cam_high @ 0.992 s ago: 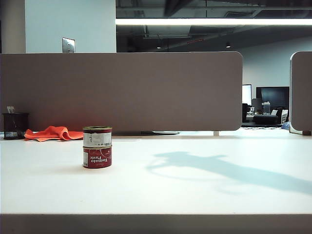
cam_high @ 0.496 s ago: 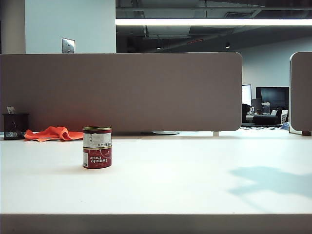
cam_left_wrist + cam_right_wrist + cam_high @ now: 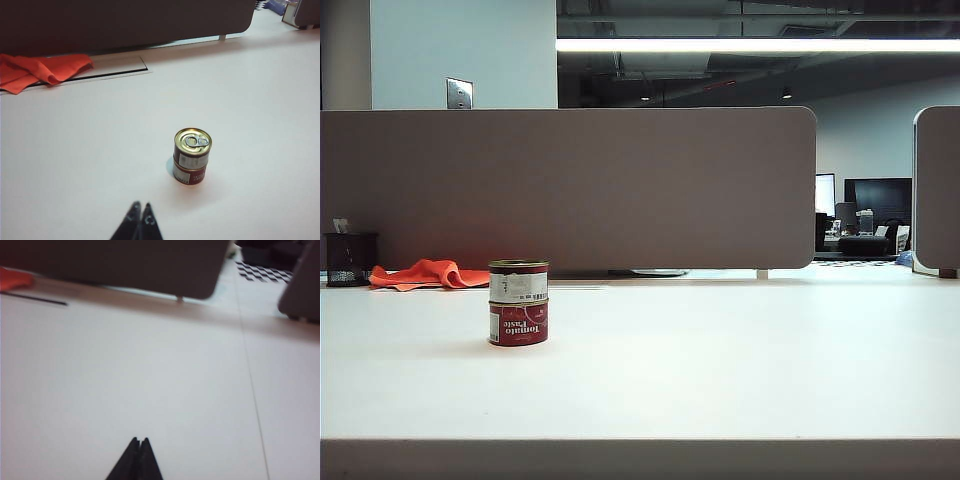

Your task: Stack a can of tomatoes on the right onto the can of tomatoes on the left.

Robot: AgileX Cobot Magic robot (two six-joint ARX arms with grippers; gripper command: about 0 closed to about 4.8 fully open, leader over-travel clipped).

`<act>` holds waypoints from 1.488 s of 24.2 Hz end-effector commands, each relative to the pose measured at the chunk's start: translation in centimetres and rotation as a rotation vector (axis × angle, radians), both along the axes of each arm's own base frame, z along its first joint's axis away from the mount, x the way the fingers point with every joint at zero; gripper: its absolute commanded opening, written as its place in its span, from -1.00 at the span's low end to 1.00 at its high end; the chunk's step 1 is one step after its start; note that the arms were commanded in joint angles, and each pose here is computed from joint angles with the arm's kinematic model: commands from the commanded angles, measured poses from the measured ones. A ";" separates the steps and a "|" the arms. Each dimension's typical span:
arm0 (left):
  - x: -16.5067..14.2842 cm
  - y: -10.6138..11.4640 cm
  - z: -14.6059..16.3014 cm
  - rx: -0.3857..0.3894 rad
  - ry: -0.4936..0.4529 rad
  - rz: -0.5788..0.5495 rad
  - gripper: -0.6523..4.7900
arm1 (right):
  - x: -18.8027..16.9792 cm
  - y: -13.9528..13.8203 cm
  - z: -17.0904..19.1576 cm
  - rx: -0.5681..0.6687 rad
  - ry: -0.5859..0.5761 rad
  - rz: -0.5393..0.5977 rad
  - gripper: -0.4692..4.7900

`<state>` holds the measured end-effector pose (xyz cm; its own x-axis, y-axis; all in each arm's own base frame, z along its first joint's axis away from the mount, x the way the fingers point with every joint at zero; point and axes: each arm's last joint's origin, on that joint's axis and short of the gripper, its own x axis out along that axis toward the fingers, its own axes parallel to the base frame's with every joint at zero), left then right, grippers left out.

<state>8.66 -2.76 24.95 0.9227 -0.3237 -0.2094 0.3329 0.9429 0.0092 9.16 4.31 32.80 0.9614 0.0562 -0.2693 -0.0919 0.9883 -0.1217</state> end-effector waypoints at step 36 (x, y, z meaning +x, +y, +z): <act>2.0 -0.7 -9.6 -0.073 -0.033 -0.013 -0.78 | 0.4 1.3 -17.1 0.145 -0.142 0.295 -0.82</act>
